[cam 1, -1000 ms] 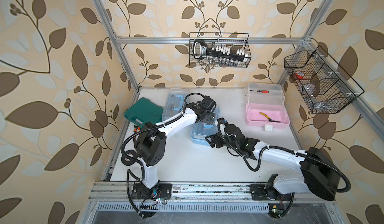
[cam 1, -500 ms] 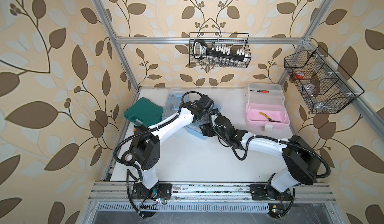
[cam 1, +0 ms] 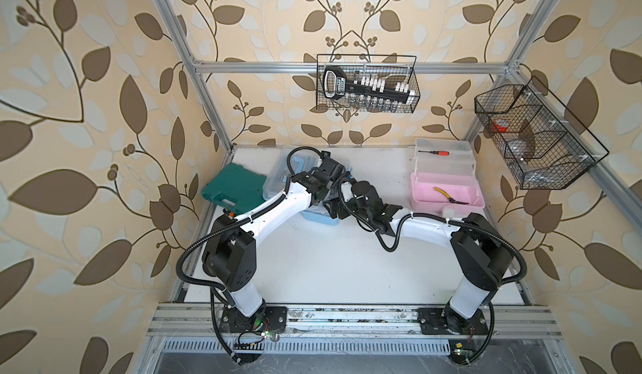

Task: Close toolboxes
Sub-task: Move the toolbox to the center of the board.

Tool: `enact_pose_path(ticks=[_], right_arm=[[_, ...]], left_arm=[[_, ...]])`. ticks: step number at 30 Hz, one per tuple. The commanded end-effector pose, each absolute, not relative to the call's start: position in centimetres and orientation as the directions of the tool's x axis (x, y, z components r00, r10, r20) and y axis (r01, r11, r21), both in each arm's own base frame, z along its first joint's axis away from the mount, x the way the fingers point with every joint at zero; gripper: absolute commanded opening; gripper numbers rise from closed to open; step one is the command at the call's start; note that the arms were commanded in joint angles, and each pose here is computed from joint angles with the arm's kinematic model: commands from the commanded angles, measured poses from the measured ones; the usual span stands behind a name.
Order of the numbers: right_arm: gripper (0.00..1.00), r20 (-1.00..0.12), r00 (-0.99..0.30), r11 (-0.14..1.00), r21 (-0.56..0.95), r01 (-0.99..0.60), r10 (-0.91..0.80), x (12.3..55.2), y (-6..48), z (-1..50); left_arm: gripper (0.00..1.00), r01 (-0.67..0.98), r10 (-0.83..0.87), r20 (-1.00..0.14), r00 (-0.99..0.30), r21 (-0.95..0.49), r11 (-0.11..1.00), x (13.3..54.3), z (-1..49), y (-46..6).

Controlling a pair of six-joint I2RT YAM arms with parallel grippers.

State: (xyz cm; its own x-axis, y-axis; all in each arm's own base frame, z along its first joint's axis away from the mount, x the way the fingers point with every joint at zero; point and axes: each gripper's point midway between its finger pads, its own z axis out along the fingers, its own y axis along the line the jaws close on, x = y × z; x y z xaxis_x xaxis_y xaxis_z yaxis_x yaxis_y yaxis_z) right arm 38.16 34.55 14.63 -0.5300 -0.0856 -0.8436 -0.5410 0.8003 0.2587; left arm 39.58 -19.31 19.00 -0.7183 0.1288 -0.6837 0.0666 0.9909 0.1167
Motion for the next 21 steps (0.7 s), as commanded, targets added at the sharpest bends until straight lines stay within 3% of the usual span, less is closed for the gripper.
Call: enact_pose_path(ticks=[1, 6, 13, 17, 21], right_arm=[[0.86, -0.813, -0.582, 0.874, 0.282, -0.395, -0.001, 42.2, 30.4, 12.3], [0.86, -0.860, -0.508, 0.845, 0.241, -0.477, -0.042, 40.8, 30.0, 14.7], [0.87, -0.867, -0.492, 0.873, 0.182, -0.453, -0.075, 39.5, 27.6, 15.2], [0.87, -0.861, -0.504, 0.903, 0.164, -0.397, -0.065, 38.7, 25.5, 14.7], [0.87, -0.841, -0.538, 0.955, 0.202, -0.219, 0.055, 39.7, 19.9, 14.8]], left_arm=[[0.99, 0.251, 0.214, -0.655, -0.724, 0.039, 0.967, 34.4, 22.1, -21.6], [0.99, 0.252, 0.201, -0.656, -0.728, 0.017, 0.968, 35.4, 22.0, -22.0], [0.99, 0.271, 0.166, -0.678, -0.717, -0.051, 0.961, 36.9, 23.6, -23.5], [0.99, 0.273, 0.138, -0.695, -0.705, -0.087, 0.958, 37.7, 25.4, -23.8], [0.99, 0.294, 0.125, -0.710, -0.693, -0.120, 0.948, 37.8, 26.5, -24.3]])
